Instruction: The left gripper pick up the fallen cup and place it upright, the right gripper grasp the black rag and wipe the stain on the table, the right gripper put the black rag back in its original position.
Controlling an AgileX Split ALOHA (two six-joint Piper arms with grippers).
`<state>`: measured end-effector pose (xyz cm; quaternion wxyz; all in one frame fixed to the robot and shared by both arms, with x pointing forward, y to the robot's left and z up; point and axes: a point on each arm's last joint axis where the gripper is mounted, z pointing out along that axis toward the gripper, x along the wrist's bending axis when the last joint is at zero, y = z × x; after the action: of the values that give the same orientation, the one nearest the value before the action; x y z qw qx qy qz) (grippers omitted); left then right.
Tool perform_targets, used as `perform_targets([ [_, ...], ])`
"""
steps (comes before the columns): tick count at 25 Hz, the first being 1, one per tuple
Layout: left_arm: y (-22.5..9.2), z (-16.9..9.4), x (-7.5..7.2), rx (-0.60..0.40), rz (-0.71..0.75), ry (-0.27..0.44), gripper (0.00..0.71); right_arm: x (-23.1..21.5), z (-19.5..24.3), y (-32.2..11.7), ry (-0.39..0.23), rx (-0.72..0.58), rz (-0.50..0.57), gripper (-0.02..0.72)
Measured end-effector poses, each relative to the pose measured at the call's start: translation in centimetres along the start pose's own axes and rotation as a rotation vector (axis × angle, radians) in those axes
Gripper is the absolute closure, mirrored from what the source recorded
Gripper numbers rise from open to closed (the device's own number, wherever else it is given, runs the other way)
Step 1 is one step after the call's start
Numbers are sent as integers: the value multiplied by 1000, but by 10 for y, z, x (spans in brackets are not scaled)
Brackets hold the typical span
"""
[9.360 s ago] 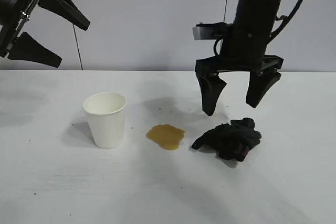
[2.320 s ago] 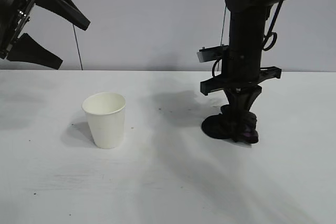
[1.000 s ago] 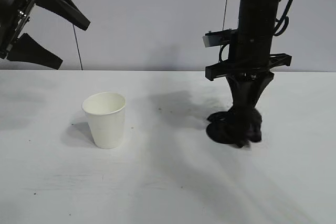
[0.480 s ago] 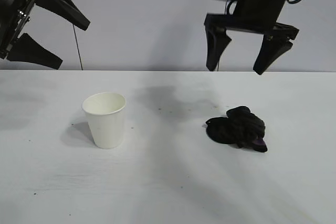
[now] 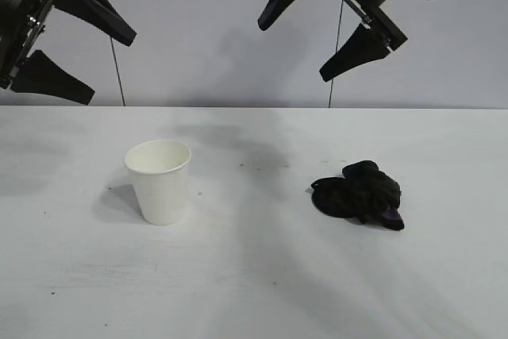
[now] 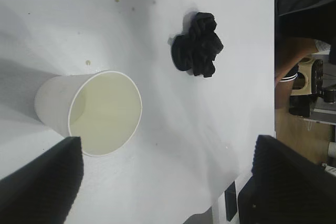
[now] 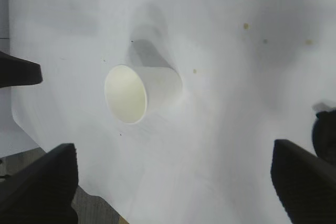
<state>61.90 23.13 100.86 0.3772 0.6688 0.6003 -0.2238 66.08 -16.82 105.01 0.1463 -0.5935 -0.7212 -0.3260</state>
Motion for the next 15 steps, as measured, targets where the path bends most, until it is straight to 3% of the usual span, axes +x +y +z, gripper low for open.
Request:
perform_targets([
  [12,1,0,1,-9,3,6,81,3,1,-1,19,12,-8,9],
  [15,1,0,1,-11,3,7,81,1,1,-2,-2,24,-18,9],
])
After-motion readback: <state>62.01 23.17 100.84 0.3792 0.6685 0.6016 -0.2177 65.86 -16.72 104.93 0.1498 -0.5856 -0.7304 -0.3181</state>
